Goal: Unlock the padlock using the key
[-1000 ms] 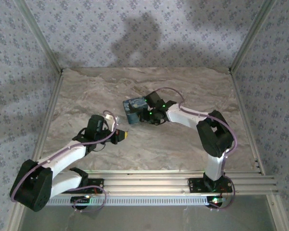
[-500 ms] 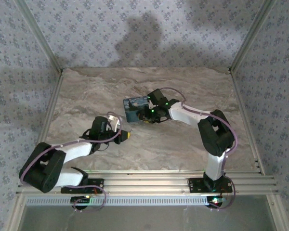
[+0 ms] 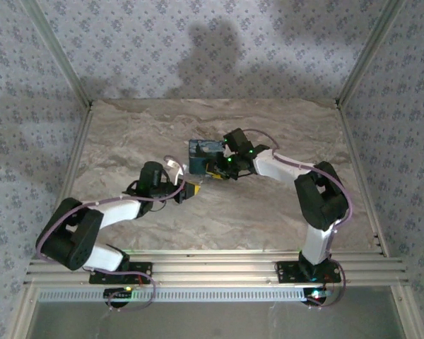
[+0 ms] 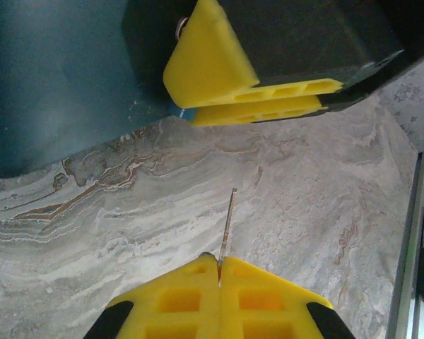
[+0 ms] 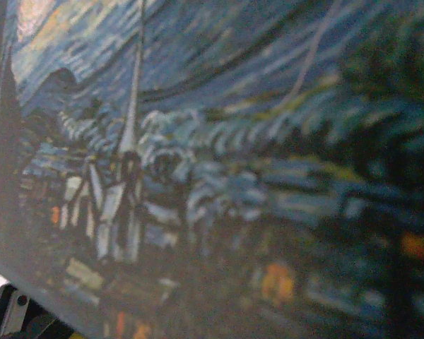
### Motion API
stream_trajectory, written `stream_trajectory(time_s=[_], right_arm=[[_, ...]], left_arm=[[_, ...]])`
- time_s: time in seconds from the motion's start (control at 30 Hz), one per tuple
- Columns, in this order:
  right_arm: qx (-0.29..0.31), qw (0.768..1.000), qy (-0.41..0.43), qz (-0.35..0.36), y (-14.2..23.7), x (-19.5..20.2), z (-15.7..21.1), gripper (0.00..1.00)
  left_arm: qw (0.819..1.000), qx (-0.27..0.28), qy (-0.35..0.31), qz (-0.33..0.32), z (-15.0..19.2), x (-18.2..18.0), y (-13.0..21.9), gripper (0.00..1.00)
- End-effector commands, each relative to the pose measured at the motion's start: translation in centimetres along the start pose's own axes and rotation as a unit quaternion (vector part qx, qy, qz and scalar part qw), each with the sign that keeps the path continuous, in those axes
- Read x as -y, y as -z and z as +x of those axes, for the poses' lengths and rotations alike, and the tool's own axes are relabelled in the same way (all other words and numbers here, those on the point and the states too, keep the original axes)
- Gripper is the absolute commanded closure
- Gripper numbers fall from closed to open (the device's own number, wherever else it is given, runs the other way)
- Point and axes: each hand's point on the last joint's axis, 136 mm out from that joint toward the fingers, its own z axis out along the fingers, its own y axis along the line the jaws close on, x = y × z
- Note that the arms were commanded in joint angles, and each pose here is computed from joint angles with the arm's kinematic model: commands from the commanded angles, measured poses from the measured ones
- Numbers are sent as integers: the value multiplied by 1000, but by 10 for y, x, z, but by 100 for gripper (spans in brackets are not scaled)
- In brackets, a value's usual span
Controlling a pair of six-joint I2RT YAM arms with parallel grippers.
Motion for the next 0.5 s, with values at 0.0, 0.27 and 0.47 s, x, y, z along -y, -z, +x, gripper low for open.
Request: stream_trajectory(time_s=[0.0, 0.27, 0.47], right_arm=[[-17, 999, 11, -35, 18, -25, 2, 100], [-60, 997, 11, -48, 27, -27, 4, 100], [-66, 997, 5, -48, 32, -21, 3, 100]], left_arm=[[999, 7, -38, 26, -11, 9, -7, 100], [998, 19, -44, 41, -11, 1, -23, 100], [997, 32, -51, 50, -22, 4, -29, 100]])
